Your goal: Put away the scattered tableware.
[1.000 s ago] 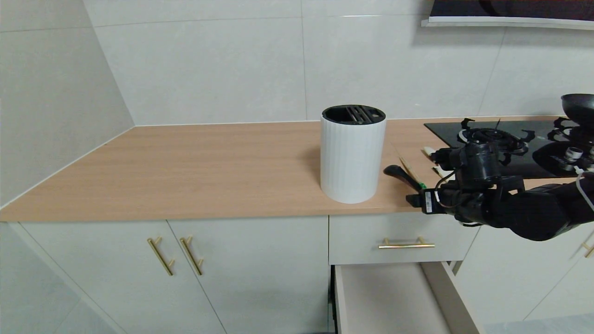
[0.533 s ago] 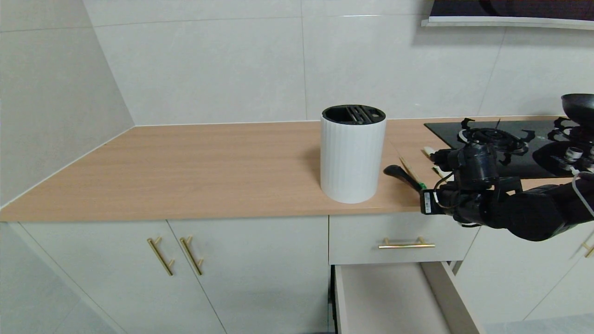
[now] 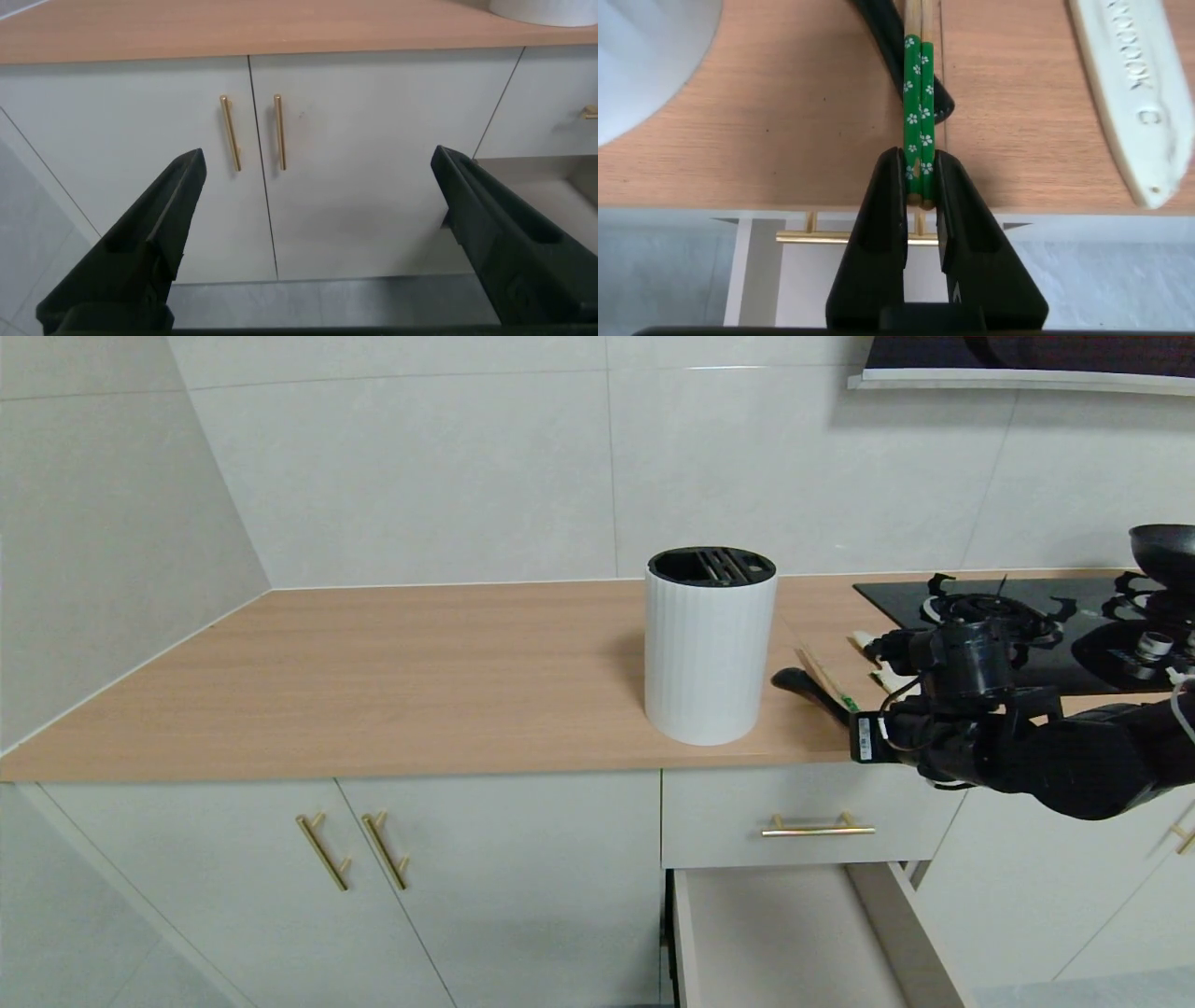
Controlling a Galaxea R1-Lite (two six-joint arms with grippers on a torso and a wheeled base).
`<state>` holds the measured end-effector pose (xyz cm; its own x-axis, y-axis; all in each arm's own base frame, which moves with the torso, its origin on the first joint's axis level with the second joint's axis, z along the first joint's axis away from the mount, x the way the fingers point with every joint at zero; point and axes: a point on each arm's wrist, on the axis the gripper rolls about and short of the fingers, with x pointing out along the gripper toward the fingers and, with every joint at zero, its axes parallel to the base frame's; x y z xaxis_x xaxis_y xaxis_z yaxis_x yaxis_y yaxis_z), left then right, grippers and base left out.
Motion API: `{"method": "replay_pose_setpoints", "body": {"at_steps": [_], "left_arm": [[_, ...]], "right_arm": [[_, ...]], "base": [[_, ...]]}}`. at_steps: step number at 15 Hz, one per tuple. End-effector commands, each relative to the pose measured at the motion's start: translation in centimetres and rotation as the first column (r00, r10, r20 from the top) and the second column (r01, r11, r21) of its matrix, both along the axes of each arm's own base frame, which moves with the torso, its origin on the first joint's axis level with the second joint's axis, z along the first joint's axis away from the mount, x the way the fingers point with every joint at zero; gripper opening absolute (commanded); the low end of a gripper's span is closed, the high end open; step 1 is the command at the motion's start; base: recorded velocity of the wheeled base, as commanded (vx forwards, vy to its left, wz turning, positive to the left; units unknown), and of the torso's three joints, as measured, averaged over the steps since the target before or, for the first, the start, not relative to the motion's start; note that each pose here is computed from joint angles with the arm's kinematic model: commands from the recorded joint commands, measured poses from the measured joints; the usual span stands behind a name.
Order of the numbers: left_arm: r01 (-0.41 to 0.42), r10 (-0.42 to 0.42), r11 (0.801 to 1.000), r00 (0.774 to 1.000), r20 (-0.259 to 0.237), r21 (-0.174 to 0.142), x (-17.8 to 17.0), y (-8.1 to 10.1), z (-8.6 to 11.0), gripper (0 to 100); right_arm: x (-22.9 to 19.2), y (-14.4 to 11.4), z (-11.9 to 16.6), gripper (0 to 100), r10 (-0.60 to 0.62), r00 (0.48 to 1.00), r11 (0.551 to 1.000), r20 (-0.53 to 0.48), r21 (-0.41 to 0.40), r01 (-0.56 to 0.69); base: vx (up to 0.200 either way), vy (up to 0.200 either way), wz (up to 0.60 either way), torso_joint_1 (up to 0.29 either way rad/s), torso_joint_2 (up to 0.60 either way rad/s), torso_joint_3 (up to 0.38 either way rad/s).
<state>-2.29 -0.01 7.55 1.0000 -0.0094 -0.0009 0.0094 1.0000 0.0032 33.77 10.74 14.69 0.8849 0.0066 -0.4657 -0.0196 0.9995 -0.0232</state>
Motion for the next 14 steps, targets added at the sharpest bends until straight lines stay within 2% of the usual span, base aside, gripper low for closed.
{"method": "replay_pose_setpoints", "body": {"at_steps": [1,3,8,11,14], "left_arm": [[0.000,0.000,1.000,1.000,-0.001,0.000,0.0,0.0,0.0,100],[0.000,0.000,1.000,1.000,-0.001,0.000,0.0,0.0,0.0,100],[0.000,0.000,1.000,1.000,0.001,0.000,0.0,0.0,0.0,100],[0.000,0.000,1.000,1.000,-0.001,0.000,0.0,0.0,0.0,100],[0.000,0.000,1.000,1.000,-0.002,0.000,0.0,0.0,0.0,100]], "right_arm": [[-1.4,-0.4,2.1,0,0.003,0.999,1.000,0.045,0.014,-0.003],[-2.7,-0.8,3.3,0,0.004,0.999,1.000,0.052,0.017,-0.005],[-9.1,-2.4,8.4,0,0.078,0.997,0.996,0.007,0.031,-0.078],[-13.6,-3.1,11.0,0,0.160,0.986,0.987,-0.048,0.040,-0.158],[-17.8,-3.8,13.0,0,0.298,0.945,0.954,-0.134,0.086,-0.289]], "base": [[0.000,0.000,0.00,0.000,0.00,0.000],[0.000,0.000,0.00,0.000,0.00,0.000],[0.000,0.000,0.00,0.000,0.00,0.000],[0.000,0.000,0.00,0.000,0.00,0.000],[0.000,0.000,0.00,0.000,0.00,0.000]]}}
